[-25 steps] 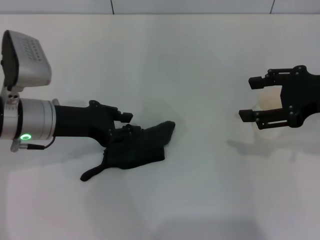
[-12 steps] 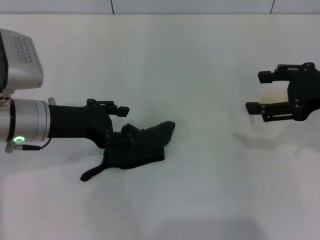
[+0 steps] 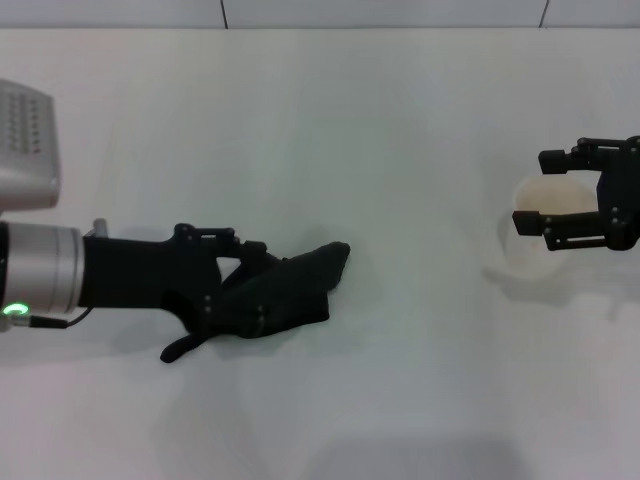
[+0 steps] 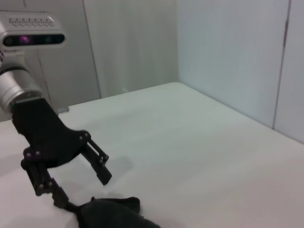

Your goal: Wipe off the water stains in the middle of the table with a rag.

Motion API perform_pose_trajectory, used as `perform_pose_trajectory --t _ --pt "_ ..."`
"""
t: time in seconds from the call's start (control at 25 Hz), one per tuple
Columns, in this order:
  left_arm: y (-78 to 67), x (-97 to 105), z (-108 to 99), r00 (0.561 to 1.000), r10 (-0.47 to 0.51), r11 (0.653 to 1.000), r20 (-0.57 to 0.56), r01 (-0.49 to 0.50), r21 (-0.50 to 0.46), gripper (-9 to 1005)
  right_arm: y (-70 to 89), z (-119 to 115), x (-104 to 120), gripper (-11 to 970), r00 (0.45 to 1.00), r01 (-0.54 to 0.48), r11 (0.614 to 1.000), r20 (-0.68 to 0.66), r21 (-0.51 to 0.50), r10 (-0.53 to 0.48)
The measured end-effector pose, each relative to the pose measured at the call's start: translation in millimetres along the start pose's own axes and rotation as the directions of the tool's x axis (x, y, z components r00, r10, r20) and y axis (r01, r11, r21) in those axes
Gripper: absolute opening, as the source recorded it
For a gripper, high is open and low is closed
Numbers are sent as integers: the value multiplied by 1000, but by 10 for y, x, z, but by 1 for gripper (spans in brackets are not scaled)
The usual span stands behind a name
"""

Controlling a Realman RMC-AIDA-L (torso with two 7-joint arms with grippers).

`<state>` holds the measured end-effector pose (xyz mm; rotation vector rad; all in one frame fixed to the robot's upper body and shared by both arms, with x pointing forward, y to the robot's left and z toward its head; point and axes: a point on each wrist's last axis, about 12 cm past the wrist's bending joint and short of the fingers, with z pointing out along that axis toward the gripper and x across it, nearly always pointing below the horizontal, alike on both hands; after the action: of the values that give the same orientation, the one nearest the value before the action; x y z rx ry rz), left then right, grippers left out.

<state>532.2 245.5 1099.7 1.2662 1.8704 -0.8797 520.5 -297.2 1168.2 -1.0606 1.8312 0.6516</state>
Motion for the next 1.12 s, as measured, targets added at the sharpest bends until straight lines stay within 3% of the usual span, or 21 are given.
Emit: perform_pose_trajectory --t 0.6,1.12 --pt "-143 19 -266 989 110 994 101 -112 15 787 77 17 44 815 999 30 997 -27 -65 -32" --pt "-37 179 -552 974 163 983 157 -147 -112 776 71 60 67 814 1000 15 998 -18 -65 -16"
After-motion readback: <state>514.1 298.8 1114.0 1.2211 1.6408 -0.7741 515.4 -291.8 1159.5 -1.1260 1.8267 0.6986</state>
